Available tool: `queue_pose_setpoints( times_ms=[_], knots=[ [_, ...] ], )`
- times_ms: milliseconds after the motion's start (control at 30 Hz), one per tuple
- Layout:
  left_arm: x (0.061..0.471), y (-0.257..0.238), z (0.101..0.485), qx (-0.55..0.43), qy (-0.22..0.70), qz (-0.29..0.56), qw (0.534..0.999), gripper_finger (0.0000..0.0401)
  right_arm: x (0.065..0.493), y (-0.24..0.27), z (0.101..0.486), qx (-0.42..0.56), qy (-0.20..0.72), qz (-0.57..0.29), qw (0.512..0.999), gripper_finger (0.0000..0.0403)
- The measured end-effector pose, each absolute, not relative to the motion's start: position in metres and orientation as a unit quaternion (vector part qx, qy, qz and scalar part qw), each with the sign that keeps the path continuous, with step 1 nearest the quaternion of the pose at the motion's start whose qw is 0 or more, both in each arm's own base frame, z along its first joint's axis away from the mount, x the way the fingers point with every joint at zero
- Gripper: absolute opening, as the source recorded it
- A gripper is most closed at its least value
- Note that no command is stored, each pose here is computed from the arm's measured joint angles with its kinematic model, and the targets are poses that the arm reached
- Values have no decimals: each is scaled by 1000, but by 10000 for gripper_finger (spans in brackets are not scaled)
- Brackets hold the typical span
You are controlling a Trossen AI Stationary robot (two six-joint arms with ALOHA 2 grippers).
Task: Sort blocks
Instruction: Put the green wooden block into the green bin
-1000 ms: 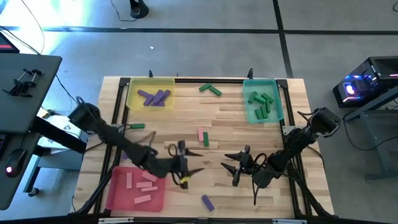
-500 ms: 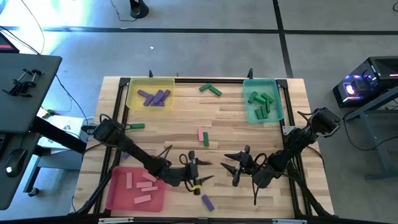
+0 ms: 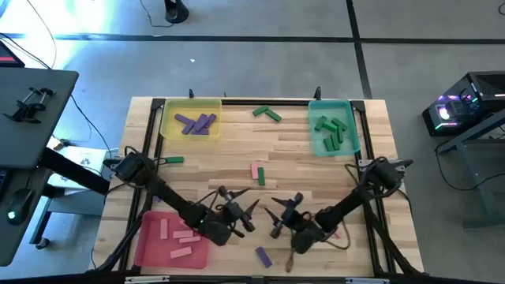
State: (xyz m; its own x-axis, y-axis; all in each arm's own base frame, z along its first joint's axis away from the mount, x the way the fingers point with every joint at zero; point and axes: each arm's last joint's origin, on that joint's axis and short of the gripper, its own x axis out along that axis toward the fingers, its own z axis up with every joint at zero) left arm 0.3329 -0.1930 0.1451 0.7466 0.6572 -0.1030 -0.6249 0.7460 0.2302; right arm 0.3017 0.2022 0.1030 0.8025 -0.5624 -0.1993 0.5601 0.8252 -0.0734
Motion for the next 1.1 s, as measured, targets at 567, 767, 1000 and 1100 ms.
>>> queue_pose_setpoints(
  times_ms=[567,767,1000,1100],
  knots=[
    [278,-180,187,69,113,376,917,227,356,121,78,122,209,-364,899,192],
    [266,-181,179,38,117,375,919,227,356,104,74,141,243,-381,881,191],
    [263,-183,179,35,119,369,921,227,353,97,71,132,278,-386,870,109],
    [262,-184,178,35,120,368,922,227,352,98,71,125,283,-384,870,44]
  ],
)
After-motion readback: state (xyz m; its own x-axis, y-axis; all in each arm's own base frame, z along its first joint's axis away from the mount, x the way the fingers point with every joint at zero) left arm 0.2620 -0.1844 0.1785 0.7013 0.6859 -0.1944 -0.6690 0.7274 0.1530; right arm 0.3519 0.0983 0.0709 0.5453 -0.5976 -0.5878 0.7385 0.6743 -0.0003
